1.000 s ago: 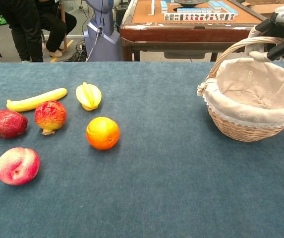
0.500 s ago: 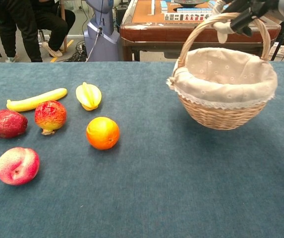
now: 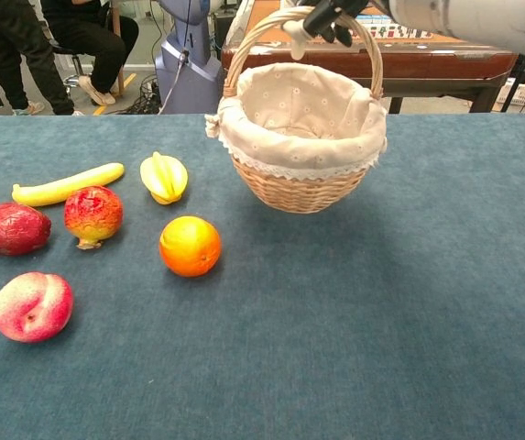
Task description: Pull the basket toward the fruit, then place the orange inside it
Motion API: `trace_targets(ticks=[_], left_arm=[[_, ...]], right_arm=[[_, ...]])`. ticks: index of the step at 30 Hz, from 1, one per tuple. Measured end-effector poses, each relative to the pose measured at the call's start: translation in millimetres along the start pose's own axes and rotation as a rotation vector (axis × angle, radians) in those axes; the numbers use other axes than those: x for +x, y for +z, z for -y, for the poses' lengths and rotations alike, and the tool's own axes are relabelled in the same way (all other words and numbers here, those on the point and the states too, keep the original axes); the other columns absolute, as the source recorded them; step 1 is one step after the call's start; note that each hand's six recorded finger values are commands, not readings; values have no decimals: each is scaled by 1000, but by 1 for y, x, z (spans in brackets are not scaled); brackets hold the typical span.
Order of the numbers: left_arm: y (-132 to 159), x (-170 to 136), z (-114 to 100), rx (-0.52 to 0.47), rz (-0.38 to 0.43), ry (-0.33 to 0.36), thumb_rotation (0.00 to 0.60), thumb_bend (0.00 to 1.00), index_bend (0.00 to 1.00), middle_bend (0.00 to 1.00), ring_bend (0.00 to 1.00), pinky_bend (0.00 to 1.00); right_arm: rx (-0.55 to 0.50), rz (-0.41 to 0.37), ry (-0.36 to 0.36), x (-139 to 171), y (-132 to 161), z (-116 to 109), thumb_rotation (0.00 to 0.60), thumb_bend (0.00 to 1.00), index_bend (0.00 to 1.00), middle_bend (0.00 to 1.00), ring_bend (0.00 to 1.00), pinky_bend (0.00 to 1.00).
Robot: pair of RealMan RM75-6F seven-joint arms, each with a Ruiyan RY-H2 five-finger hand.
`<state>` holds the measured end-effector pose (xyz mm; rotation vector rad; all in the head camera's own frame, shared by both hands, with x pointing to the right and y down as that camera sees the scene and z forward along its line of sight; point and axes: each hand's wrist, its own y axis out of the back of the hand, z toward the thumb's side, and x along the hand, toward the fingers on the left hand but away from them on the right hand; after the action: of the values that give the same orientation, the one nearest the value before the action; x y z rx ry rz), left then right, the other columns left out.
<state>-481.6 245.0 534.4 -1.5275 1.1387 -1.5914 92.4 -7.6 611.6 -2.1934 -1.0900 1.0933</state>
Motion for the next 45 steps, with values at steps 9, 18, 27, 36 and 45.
trace_targets(ticks=[9,18,27,36,45], left_arm=[[-1,-1,-2,1,-2,2,600,148,272,157,213,203],[-5,-4,-4,6,-14,1,600,149,272,157,213,203],[0,-4,-3,12,-4,-5,600,149,272,157,213,203],[9,5,-1,8,22,-7,600,149,272,157,213,203],[28,20,8,-14,114,-41,600,149,272,157,214,203]], right_arm=[[13,36,-22,-29,9,19,600,411,497,468,556,678],[4,59,70,-44,8,46,600,267,5,41,100,227],[52,71,72,-44,-4,38,600,103,0,0,0,0],[90,48,33,-23,-19,2,600,66,0,0,0,0],[199,22,-104,33,-54,-44,600,121,0,0,0,98]])
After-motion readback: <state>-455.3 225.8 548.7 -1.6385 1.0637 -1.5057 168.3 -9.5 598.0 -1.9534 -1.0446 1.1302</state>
